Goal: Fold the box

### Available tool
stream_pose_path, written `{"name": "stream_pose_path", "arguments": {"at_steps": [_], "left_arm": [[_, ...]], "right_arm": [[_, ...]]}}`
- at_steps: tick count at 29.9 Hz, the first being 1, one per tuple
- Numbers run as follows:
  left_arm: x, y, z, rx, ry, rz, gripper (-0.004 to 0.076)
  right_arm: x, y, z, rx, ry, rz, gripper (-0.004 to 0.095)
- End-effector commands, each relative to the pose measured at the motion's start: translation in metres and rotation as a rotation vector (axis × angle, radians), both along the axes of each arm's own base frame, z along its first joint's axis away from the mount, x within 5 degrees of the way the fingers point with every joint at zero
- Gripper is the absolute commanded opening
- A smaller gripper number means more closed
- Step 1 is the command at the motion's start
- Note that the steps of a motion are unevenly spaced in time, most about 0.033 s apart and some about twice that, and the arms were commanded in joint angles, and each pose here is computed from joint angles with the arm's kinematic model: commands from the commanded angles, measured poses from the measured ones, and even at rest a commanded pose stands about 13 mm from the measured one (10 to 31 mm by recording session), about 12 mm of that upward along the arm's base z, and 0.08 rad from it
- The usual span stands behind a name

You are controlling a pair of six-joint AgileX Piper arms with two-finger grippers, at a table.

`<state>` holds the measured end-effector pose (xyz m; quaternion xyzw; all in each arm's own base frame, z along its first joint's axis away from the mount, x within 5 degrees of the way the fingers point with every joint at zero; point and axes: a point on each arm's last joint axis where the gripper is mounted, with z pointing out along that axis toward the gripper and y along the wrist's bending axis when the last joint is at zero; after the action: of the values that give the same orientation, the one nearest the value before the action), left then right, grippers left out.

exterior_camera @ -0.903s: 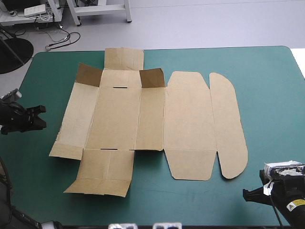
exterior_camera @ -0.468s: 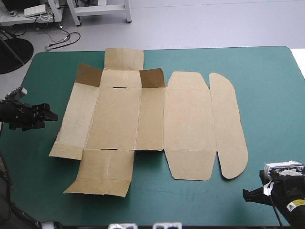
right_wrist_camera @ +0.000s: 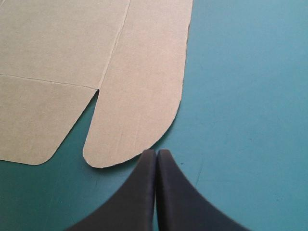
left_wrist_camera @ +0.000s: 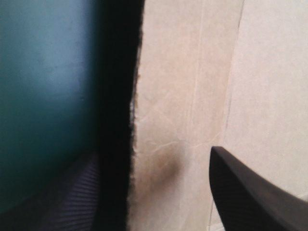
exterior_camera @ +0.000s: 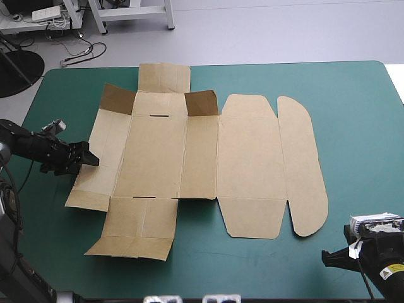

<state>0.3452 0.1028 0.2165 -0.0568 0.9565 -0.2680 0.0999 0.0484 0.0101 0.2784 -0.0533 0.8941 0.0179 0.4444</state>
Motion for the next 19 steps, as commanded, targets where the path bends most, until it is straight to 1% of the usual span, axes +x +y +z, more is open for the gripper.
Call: {"name": "stream_pose_path", "arguments": {"at_steps": [1,10,14,17,19], "left_arm": [[-0.003,-0.010,0.023,-0.063,-0.016,-0.029,0.0469],[0.004,-0.039,0.022,-0.065,-0.012,-0.114,0.0451],[0.007,-0.049,0.019,-0.073,0.010,-0.123,0.0440],[0.007,-0.052,0.019,-0.078,0.013,-0.126,0.0404],[0.008,-0.052,0.019,-0.079,0.017,-0.122,0.0348]], "right_arm": [[0.004,0.000,0.013,-0.002,-0.073,-0.004,-0.0020],[0.004,0.000,0.013,-0.001,-0.073,-0.003,-0.0020],[0.004,0.000,0.013,-0.001,-0.073,-0.003,-0.0019],[0.004,0.000,0.013,-0.001,-0.073,-0.003,-0.0019],[0.004,0.000,0.013,-0.001,-0.073,-0.003,-0.0020]]}}
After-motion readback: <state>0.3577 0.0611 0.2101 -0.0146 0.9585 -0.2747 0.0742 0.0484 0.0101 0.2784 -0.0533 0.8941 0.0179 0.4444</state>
